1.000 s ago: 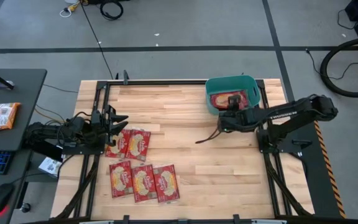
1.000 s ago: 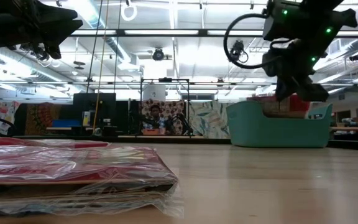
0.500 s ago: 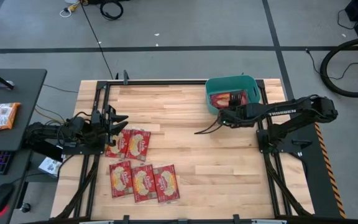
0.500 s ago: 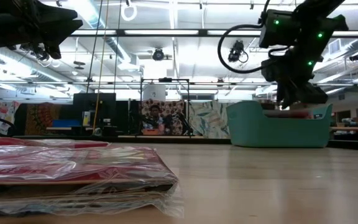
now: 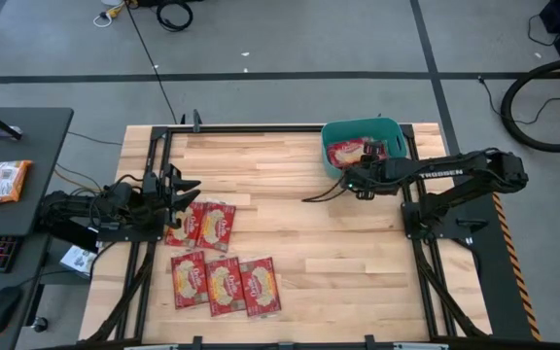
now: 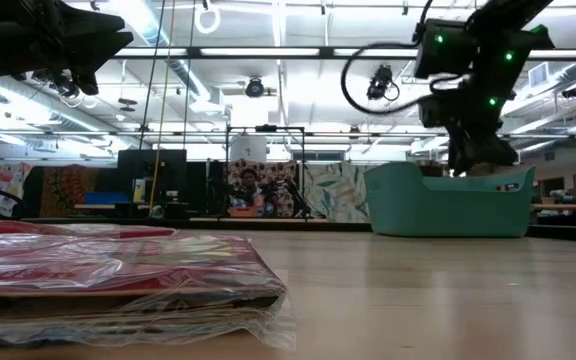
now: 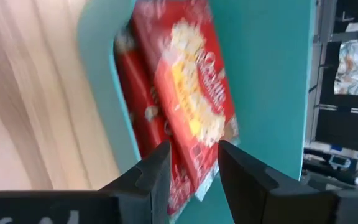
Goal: Sort popcorn bags into baskets
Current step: Put the red popcorn bag into the green bin
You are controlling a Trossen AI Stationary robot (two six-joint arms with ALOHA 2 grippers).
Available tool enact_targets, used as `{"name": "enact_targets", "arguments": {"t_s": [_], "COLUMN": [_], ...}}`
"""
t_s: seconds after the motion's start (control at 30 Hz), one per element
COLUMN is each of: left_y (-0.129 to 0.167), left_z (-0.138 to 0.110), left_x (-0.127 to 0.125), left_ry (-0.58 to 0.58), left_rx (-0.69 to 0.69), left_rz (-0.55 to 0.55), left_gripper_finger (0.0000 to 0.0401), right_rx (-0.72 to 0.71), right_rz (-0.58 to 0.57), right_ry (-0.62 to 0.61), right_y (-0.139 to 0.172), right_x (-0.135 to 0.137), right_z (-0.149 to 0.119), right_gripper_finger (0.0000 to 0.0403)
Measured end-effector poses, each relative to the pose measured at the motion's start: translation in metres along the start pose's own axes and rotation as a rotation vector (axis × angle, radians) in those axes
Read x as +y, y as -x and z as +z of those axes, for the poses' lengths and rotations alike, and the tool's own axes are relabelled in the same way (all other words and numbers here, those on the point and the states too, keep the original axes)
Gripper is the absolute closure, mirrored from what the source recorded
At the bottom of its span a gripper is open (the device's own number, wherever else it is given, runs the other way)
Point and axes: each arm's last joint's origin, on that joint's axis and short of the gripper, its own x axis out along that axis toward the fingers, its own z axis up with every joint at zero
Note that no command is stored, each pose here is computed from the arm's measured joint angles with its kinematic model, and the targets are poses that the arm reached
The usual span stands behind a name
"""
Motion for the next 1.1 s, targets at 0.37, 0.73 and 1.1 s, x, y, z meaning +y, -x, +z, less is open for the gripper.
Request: {"name": "enact_targets", "arguments": {"t_s": [0.37,0.73,1.1], "left_y": [0.0,0.0,0.0], "left_z": [0.0,0.0,0.0], "left_x": [0.0,0.0,0.0], "left_ry": [-0.007,-0.009,-0.009], "left_rx": [0.0,0.0,0.0], "left_rz": [0.0,0.0,0.0], "left_gripper_finger": [0.0275,0.0275,0.0275], "right_rx": [-0.254,-0.695,-0.821], "right_rz": [-0.156,0.06,0.38], "right_ry": [-0.096,0.119,0.331], "right_y": [0.053,0.096,0.083], "right_x": [-0.019,0.022,0.112], "right_z": [0.04,0.08,0.117], "right_gripper_finger": [0.0277,0.0278,0.0278]}}
